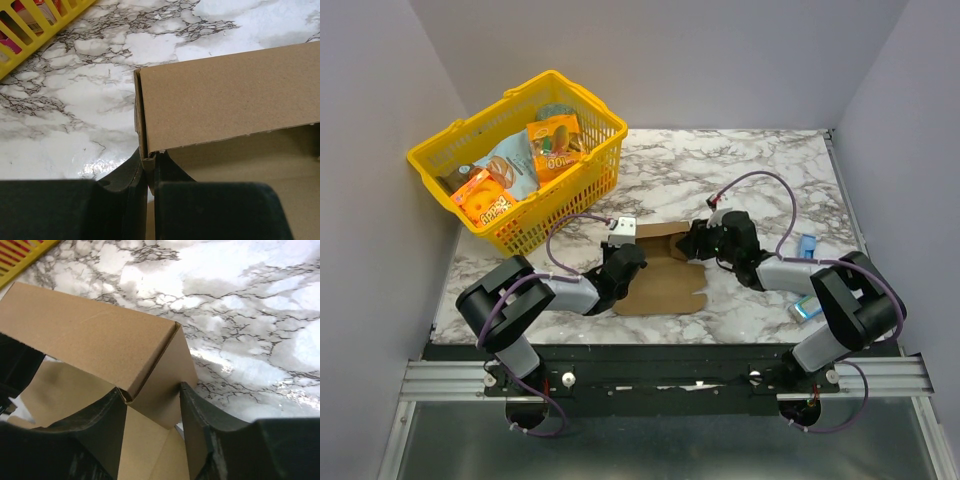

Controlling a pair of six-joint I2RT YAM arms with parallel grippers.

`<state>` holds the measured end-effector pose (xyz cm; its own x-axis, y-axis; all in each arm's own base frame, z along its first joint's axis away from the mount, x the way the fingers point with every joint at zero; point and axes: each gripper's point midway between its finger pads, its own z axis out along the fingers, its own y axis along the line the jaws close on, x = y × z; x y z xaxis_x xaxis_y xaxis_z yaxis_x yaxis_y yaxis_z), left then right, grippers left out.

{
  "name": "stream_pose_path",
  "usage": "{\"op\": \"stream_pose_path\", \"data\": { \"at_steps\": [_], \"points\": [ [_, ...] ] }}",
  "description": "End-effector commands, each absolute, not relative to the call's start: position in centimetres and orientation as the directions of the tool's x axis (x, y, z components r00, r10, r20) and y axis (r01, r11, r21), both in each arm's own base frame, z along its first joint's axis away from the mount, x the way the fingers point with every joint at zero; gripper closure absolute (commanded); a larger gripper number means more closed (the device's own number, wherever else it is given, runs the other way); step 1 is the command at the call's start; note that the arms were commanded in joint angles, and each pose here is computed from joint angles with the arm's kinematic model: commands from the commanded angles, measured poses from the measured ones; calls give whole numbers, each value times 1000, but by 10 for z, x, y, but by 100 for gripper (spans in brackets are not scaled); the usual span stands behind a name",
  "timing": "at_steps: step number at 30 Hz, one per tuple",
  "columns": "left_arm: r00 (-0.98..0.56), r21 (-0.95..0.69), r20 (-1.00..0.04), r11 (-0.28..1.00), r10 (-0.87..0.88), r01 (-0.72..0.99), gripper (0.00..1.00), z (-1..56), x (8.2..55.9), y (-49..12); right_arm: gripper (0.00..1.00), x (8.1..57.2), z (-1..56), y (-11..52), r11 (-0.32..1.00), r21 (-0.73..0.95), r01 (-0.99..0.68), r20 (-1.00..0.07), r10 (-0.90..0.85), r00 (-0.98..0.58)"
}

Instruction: Fold the paper box

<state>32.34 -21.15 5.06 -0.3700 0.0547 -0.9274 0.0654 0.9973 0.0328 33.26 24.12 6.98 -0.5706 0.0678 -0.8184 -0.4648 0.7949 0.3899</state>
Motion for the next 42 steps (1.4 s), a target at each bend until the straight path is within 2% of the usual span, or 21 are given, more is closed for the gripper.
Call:
{"op": "stream_pose_path", "data": {
  "at_steps": [1,11,14,16,20,24,42],
  "points": [
    [-386,75,-915,991,114,115,88,41,314,-217,50,346,63,225,869,343,-358,-837,109,-537],
    [-377,73,-919,988,120,138,88,44,306,-226,59,358,56,200,938,308,-157,-843,193,-502],
    [-380,79,-917,987,126,138,88,44,306,-228,61,364,54,183,964,260,-46,-850,206,-485],
    [-377,78,-918,987,125,138,88,46,306,-230,66,363,48,177,970,244,2,-845,213,-491],
    [-371,71,-921,987,121,144,88,48,305,-232,68,363,41,163,972,216,90,-841,233,-488],
    [-370,70,-921,986,121,148,88,49,304,-234,77,364,36,150,970,178,166,-843,237,-482],
    [-363,80,-924,987,125,136,89,53,304,-234,80,364,27,121,941,86,327,-857,237,-457]
  ]
}}
